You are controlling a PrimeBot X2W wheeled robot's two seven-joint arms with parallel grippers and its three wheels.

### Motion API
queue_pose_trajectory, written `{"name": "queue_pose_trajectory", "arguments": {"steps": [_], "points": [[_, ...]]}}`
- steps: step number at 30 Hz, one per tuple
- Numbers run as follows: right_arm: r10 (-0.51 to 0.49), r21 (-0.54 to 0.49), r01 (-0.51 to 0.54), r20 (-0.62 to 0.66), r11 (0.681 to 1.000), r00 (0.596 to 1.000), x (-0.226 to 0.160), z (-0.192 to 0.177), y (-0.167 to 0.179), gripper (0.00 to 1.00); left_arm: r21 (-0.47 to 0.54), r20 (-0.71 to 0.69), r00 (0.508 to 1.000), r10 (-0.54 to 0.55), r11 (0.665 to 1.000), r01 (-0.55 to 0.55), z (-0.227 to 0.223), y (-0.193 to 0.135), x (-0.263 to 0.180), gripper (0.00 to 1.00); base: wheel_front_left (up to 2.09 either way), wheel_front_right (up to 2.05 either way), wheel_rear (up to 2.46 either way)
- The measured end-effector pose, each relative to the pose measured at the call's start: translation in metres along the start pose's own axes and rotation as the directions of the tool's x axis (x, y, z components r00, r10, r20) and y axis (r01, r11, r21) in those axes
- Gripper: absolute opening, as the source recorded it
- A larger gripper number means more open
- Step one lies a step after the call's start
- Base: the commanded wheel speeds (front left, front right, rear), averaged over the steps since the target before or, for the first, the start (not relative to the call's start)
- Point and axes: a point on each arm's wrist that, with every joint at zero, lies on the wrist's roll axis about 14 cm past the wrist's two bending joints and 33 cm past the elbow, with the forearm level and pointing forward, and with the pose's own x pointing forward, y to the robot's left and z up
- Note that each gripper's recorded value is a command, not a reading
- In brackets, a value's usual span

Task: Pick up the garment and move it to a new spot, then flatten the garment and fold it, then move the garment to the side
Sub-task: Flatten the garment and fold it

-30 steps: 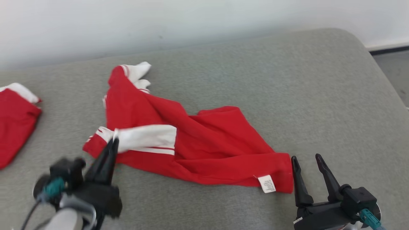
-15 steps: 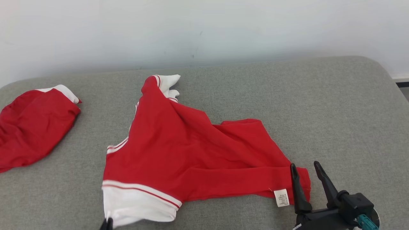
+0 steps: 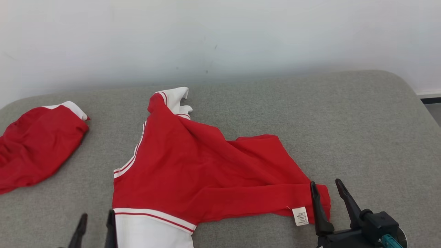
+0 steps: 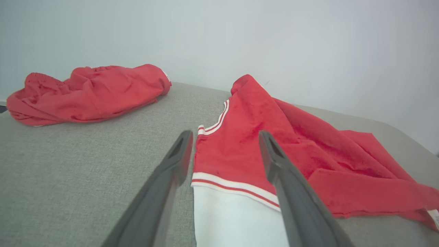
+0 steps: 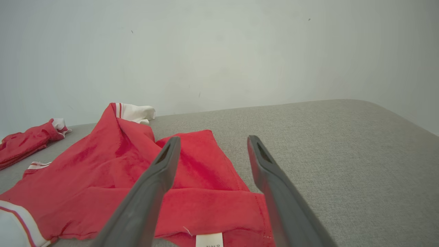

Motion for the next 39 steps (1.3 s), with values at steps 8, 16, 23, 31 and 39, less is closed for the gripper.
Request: {"name": "queue_pose_trajectory", "arguments": {"steps": [8, 16, 23, 31, 39], "points": [[-0.018, -0.007, 0.018, 0.011, 1.000, 1.000, -0.005, 0.004, -0.006, 1.00, 0.032, 0.078, 0.995, 0.067, 0.997, -0.070, 0.020, 0.018, 0.009, 1.00, 0.00, 0.00, 0.00], [-0.042, -0.009, 0.042, 0.018, 0.999, 0.999, -0.010, 0.006, -0.013, 1.00, 0.071, 0.079, 0.993, 0.085, 0.993, -0.091, 0.020, 0.032, 0.007, 1.00, 0.00, 0.00, 0.00], [-0.037, -0.008, 0.037, 0.005, 0.999, 0.999, -0.012, 0.002, -0.011, 1.00, 0.084, 0.053, 0.994, 0.094, 0.992, -0.098, 0.012, 0.036, 0.002, 1.00, 0.00, 0.00, 0.00], [-0.030, -0.009, 0.030, 0.003, 0.999, 1.000, -0.012, 0.001, -0.009, 1.00, 0.086, 0.040, 0.995, 0.095, 0.991, -0.098, 0.007, 0.038, 0.000, 1.00, 0.00, 0.00, 0.00], [-0.033, -0.020, 0.032, -0.033, 0.999, 0.999, -0.012, -0.009, -0.013, 1.00, 0.054, -0.048, 0.996, 0.079, 0.996, -0.077, -0.022, 0.031, -0.006, 1.00, 0.00, 0.00, 0.00]]}}
